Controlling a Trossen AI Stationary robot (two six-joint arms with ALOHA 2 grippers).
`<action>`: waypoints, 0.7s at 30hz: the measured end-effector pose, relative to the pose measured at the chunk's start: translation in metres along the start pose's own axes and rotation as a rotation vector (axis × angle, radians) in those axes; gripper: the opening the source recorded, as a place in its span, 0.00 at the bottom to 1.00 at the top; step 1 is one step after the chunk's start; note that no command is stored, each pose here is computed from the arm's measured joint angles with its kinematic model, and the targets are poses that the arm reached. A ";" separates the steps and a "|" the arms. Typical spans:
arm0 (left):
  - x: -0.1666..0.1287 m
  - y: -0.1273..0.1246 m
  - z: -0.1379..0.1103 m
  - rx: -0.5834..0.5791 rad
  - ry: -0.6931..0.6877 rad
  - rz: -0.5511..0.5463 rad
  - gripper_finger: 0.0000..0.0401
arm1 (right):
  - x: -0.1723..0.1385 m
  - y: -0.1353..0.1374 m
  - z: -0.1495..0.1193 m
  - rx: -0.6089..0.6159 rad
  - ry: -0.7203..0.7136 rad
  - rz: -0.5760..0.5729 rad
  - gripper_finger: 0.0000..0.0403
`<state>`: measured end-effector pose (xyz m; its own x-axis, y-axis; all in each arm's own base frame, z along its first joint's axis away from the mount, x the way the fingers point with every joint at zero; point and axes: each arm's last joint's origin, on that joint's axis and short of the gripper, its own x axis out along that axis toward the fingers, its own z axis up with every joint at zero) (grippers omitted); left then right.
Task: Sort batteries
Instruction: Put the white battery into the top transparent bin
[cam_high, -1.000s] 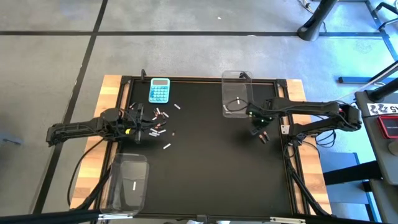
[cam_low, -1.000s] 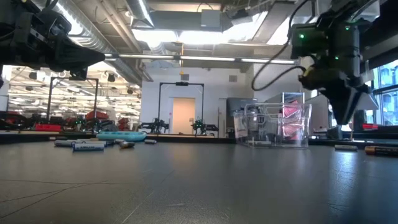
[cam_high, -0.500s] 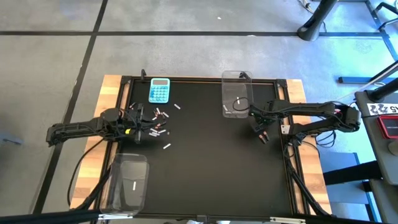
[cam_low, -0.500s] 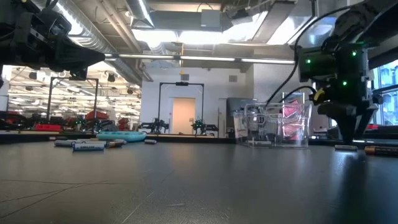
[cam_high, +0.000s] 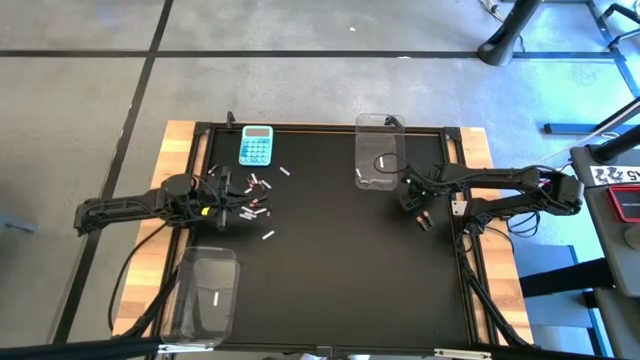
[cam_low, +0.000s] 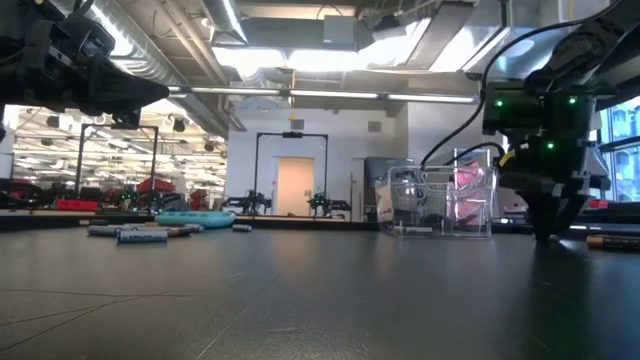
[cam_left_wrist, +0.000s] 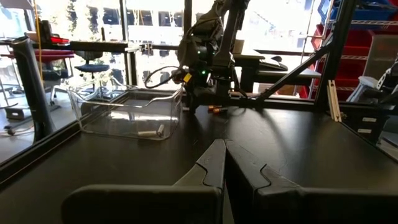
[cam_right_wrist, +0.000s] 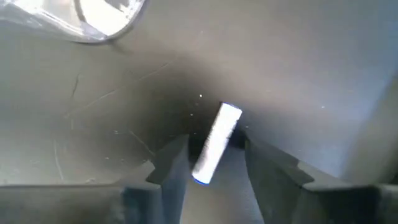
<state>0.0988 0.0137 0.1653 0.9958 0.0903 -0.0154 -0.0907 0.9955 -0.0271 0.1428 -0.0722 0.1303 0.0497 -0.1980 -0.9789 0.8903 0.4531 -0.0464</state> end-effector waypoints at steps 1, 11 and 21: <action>0.000 0.000 0.000 0.000 0.000 0.000 0.00 | 0.000 0.000 0.000 0.001 0.002 0.007 0.34; 0.000 0.000 0.000 0.000 0.000 0.000 0.00 | -0.018 0.005 0.004 0.011 0.140 0.068 0.06; 0.000 0.000 0.000 0.000 0.000 0.000 0.00 | -0.118 0.008 0.034 0.048 0.237 -0.001 0.03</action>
<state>0.0988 0.0137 0.1653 0.9958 0.0899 -0.0151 -0.0902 0.9956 -0.0271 0.1598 -0.0751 0.2518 -0.0540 0.0130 -0.9985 0.9110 0.4102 -0.0439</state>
